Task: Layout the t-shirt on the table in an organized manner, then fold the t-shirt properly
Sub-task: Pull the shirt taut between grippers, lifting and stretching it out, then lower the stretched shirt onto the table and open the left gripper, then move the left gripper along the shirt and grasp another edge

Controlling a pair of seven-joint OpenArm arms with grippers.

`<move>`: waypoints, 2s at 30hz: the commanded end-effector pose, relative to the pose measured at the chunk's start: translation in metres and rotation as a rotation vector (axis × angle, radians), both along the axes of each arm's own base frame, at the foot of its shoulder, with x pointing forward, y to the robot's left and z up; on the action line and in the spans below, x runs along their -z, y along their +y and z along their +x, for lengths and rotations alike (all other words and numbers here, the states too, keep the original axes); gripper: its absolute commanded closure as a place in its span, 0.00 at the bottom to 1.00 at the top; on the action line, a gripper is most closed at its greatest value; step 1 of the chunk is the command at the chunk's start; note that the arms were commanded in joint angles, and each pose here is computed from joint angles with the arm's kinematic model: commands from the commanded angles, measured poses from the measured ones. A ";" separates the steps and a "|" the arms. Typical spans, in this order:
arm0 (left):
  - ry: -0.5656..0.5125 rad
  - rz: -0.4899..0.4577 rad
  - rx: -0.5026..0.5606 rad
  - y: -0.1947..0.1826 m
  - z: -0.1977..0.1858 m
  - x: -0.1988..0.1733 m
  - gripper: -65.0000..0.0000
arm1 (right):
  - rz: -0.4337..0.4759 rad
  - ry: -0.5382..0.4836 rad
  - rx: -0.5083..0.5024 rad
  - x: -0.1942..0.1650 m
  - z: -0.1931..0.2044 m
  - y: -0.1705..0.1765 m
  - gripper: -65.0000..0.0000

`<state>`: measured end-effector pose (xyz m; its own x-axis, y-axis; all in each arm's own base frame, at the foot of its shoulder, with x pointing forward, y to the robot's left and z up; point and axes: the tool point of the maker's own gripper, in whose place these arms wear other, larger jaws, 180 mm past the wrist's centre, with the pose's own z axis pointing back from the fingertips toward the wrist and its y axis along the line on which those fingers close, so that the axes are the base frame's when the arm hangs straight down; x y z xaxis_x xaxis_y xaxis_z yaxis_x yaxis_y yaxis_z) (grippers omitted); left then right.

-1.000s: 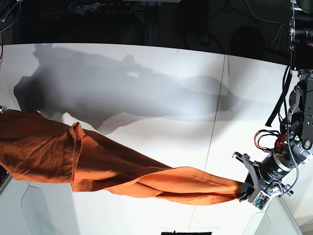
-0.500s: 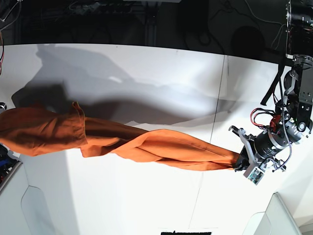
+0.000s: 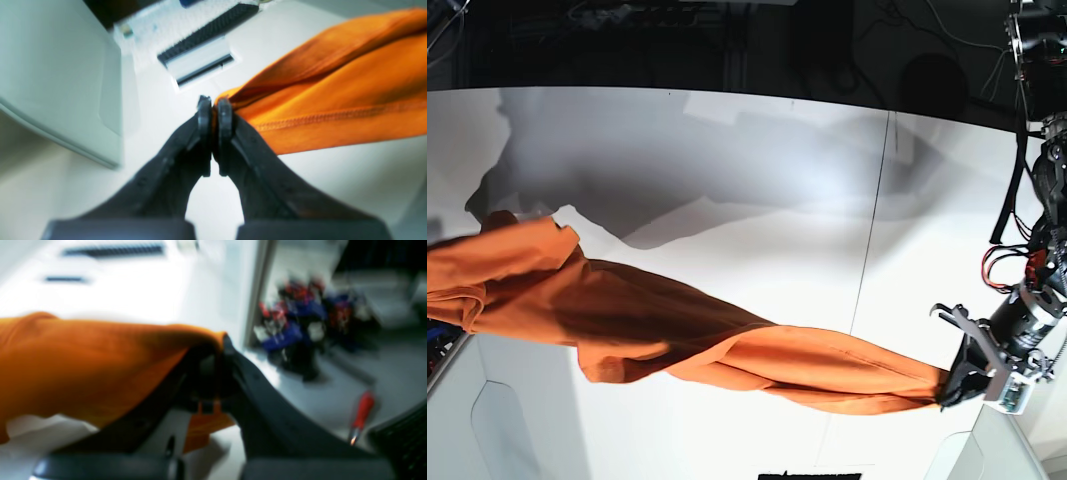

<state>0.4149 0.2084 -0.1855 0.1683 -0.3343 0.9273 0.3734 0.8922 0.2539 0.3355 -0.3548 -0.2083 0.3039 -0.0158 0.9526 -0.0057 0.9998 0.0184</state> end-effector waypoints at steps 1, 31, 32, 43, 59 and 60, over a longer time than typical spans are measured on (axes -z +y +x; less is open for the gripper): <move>0.031 -0.023 0.007 -0.001 0.012 0.009 1.00 | -0.002 -0.025 -0.005 -0.008 0.015 -0.002 1.00; 0.347 -0.228 0.202 -0.071 -0.013 0.120 0.40 | 0.268 0.269 -0.118 0.134 -0.010 0.076 0.31; 0.349 -0.225 0.204 -0.073 -0.013 0.121 0.40 | 0.272 0.256 -0.122 0.133 -0.008 0.079 0.31; 0.361 -0.118 0.230 -0.104 -0.018 0.145 0.40 | 0.267 0.260 -0.139 0.142 0.013 0.117 0.31; 0.299 -0.064 0.168 -0.113 -0.005 0.170 0.64 | 0.355 0.204 -0.212 0.134 0.017 0.145 1.00; 0.290 -0.068 0.170 -0.114 -0.005 0.169 0.64 | 0.361 0.203 -0.216 0.134 0.016 0.146 1.00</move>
